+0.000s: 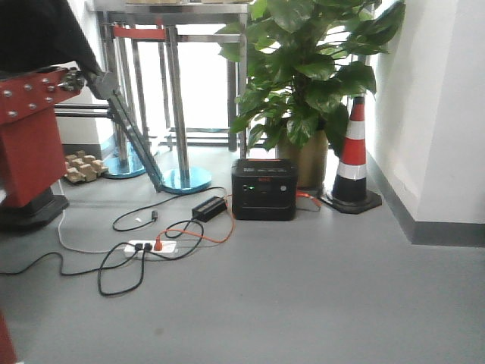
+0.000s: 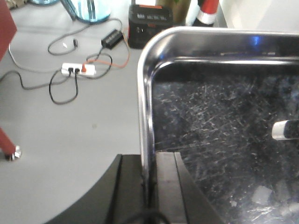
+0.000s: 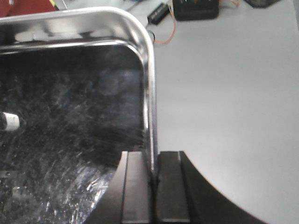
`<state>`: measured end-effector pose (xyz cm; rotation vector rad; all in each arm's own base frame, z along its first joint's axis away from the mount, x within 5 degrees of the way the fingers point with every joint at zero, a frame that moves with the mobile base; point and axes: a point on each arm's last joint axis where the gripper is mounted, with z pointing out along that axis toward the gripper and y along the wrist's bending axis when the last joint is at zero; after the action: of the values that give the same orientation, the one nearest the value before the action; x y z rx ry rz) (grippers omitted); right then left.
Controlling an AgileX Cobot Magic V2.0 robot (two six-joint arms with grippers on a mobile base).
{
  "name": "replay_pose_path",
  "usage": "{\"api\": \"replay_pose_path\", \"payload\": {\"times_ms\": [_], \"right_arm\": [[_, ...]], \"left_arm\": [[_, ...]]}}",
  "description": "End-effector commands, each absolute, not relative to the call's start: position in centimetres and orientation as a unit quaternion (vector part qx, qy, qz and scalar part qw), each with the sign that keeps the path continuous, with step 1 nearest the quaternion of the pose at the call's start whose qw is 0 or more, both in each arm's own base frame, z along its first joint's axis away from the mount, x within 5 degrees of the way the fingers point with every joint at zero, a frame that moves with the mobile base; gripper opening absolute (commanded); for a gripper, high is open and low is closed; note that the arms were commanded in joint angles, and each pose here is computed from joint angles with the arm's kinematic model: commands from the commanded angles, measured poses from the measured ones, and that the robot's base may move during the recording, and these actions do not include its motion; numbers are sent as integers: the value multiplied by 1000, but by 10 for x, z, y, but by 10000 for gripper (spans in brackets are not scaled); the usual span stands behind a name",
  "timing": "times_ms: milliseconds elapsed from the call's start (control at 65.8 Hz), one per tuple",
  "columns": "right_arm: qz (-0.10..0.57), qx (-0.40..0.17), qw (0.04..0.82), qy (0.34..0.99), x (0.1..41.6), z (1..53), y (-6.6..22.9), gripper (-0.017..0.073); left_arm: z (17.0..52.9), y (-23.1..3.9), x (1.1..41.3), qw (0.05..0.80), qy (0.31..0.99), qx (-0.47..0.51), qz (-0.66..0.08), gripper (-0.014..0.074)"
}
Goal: Stack silver trays without gaps
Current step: 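Drive across the room holding the tray in both grippers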
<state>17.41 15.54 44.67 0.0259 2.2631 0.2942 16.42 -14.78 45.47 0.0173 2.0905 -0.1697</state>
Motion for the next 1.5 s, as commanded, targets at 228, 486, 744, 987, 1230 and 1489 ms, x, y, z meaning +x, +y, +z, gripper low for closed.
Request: {"api": "replay_pose_path", "payload": {"times_ms": [228, 486, 744, 987, 1230, 1489], "right_arm": [[163, -5, 449, 879, 176, 457, 163, -77], [163, -5, 449, 879, 176, 457, 163, -77], [163, -5, 449, 879, 176, 457, 163, -77], [163, -5, 449, 879, 176, 457, 163, -77], [163, -5, 449, 879, 176, 457, 163, -77], [163, -5, 449, 879, 176, 457, 163, -77]], "left_arm": [[464, -151, 165, 531, 842, 25, -90, -17], [464, -151, 165, 533, 841, 25, -88, -17], [464, -151, 165, 533, 841, 25, -88, -17], [464, -151, 165, 533, 841, 25, -88, -17], [464, -151, 165, 533, 841, 25, -88, -17], [464, -151, 165, 533, 841, 25, -88, -17]]}}
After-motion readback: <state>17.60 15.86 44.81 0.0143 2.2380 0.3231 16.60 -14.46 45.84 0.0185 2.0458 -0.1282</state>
